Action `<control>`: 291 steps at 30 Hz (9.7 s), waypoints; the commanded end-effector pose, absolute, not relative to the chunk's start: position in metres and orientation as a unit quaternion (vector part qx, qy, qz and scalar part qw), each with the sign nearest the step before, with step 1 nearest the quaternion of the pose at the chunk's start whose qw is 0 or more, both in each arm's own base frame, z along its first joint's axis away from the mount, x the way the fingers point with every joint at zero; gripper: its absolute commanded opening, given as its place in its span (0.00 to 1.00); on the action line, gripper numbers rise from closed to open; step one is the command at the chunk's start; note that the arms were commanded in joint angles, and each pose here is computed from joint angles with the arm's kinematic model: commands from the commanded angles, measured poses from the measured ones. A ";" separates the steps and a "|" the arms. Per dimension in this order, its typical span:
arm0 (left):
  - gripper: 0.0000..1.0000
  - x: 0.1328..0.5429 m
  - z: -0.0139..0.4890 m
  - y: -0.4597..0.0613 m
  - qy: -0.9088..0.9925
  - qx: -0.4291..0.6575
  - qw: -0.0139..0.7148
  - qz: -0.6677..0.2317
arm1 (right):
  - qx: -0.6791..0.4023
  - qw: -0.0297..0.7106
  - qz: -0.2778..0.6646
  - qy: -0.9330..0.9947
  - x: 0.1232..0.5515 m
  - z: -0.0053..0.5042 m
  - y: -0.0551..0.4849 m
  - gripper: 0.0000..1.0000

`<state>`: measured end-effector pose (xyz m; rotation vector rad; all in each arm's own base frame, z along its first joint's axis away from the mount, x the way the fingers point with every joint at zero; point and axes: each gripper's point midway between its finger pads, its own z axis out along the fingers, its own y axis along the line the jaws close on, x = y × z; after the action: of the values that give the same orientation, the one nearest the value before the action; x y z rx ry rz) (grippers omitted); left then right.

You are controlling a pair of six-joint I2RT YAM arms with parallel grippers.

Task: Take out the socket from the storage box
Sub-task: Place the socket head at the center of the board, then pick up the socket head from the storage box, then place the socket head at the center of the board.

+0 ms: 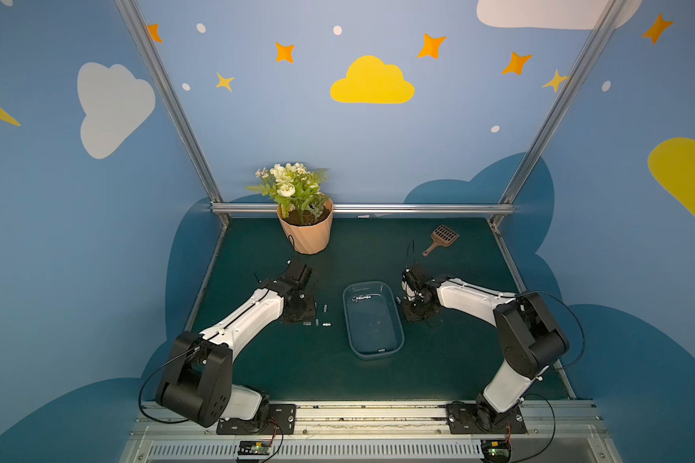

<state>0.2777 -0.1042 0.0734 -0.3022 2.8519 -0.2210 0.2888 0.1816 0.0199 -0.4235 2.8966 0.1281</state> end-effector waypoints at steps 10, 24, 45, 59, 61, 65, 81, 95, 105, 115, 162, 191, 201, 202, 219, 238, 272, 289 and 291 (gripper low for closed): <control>0.48 0.276 0.073 -0.104 0.984 -0.100 0.124 -0.076 | -0.137 0.104 0.040 0.984 0.290 0.017 0.179 0.19; 0.48 0.276 0.074 -0.105 0.984 -0.099 0.125 -0.078 | -0.136 0.118 0.041 0.983 0.293 0.032 0.177 0.26; 0.48 0.286 0.094 -0.120 0.981 -0.076 0.146 -0.103 | -0.136 0.146 0.043 0.979 0.299 0.063 0.174 0.27; 0.48 0.294 0.118 -0.163 0.978 -0.018 0.173 -0.118 | -0.128 0.180 0.055 0.974 0.299 0.094 0.167 0.28; 0.48 0.297 0.123 -0.176 0.976 -0.002 0.178 -0.122 | -0.127 0.181 0.056 0.974 0.299 0.095 0.166 0.28; 0.48 0.300 0.126 -0.200 0.977 0.032 0.178 -0.113 | -0.122 0.182 0.060 0.974 0.296 0.096 0.164 0.28; 0.48 0.319 0.094 -0.262 0.984 0.112 0.120 -0.073 | -0.109 0.181 0.076 0.974 0.286 0.096 0.157 0.28; 0.48 0.337 0.054 -0.269 0.991 0.113 0.072 -0.006 | -0.100 0.176 0.079 0.976 0.279 0.090 0.152 0.28; 0.48 0.342 0.031 -0.264 0.993 0.100 0.052 0.029 | -0.097 0.171 0.082 0.977 0.276 0.086 0.152 0.28; 0.49 0.347 0.024 -0.260 0.993 0.097 0.055 0.050 | -0.093 0.169 0.083 0.978 0.274 0.083 0.151 0.28; 0.34 0.349 0.011 -0.277 0.989 0.133 0.053 0.028 | -0.088 0.164 0.082 0.979 0.271 0.079 0.148 0.28; 0.16 0.354 0.058 -0.284 0.987 0.124 0.101 -0.013 | -0.086 0.165 0.079 0.979 0.269 0.079 0.145 0.28; 0.16 0.356 0.117 -0.268 0.982 0.104 0.153 -0.044 | -0.088 0.165 0.081 0.979 0.270 0.079 0.146 0.28; 0.16 0.356 0.122 -0.263 0.981 0.100 0.158 -0.044 | -0.088 0.165 0.081 0.979 0.270 0.079 0.146 0.28; 0.17 0.330 0.123 -0.133 0.988 -0.026 0.150 -0.022 | -0.092 0.161 0.089 0.979 0.272 0.076 0.150 0.28; 0.18 0.305 0.052 -0.070 0.991 -0.104 0.084 -0.015 | -0.089 0.160 0.085 0.979 0.269 0.073 0.147 0.28; 0.20 0.318 0.045 -0.055 0.990 -0.118 0.076 -0.004 | -0.086 0.161 0.083 0.980 0.269 0.074 0.145 0.28; 0.25 0.317 0.047 -0.052 0.989 -0.121 0.079 -0.005 | -0.110 0.165 0.094 0.976 0.272 0.086 0.155 0.28; 0.26 0.317 0.049 -0.052 0.989 -0.121 0.082 -0.007 | -0.118 0.171 0.096 0.973 0.275 0.093 0.159 0.28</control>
<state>0.3183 -0.0541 0.0373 -0.3682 2.9724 -0.0179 0.2705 0.1511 0.0774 -0.2891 2.7940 0.2533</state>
